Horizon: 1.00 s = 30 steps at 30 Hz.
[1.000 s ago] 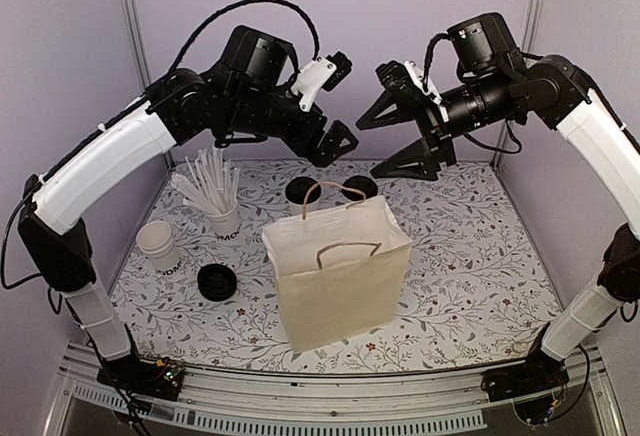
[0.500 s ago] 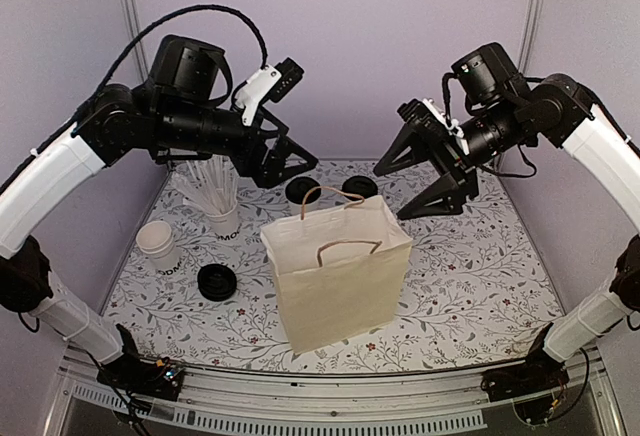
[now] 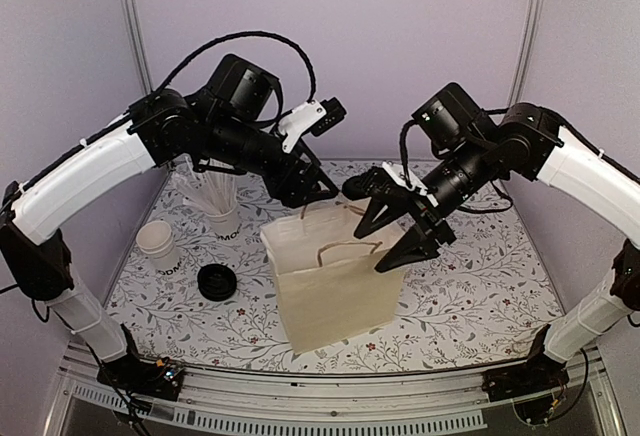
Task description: Pack the takeout coffee
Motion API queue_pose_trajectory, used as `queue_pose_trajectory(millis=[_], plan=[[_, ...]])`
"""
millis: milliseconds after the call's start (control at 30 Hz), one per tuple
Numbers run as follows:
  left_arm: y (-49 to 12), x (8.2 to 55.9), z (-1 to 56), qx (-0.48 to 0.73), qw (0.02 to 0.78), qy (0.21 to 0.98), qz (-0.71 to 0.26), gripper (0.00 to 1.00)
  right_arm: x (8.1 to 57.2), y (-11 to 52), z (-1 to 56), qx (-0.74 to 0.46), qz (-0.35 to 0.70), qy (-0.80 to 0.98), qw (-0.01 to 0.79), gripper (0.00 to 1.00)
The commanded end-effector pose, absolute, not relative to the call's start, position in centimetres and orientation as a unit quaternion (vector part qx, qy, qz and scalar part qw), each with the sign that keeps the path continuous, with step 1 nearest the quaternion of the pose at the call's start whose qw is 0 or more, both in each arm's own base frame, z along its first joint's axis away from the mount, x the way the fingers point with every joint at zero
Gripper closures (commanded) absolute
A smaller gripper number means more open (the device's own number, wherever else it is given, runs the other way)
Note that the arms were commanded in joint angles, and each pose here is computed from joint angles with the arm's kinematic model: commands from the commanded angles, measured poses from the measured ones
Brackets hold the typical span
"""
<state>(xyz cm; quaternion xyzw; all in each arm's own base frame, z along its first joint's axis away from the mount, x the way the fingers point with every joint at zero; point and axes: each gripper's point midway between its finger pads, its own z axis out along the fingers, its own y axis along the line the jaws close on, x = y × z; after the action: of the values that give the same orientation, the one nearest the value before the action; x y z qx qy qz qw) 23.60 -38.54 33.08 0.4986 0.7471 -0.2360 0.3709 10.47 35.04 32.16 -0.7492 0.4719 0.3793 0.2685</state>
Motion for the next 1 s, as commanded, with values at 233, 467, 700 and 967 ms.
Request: queue_pose_trajectory(millis=[233, 467, 700, 967], plan=[[-35.8, 20.9, 37.3, 0.504, 0.430, 0.707, -0.247, 0.13, 12.3, 36.9, 34.6, -0.731, 0.369, 0.480, 0.314, 0.91], [-37.5, 21.9, 35.2, 0.526, 0.423, 0.701, -0.230, 0.15, 12.5, 37.0, 34.7, -0.731, 0.366, 0.483, 0.313, 0.95], [-39.7, 23.0, 34.3, 0.554, 0.415, 0.688, -0.217, 0.25, 12.8, 37.0, 34.6, -0.731, 0.359, 0.487, 0.316, 0.96], [-41.0, 24.0, 39.8, 0.519, 0.481, 0.662, -0.244, 1.00, 13.9, 37.0, 37.8, -0.732, 0.326, 0.473, 0.366, 1.00]])
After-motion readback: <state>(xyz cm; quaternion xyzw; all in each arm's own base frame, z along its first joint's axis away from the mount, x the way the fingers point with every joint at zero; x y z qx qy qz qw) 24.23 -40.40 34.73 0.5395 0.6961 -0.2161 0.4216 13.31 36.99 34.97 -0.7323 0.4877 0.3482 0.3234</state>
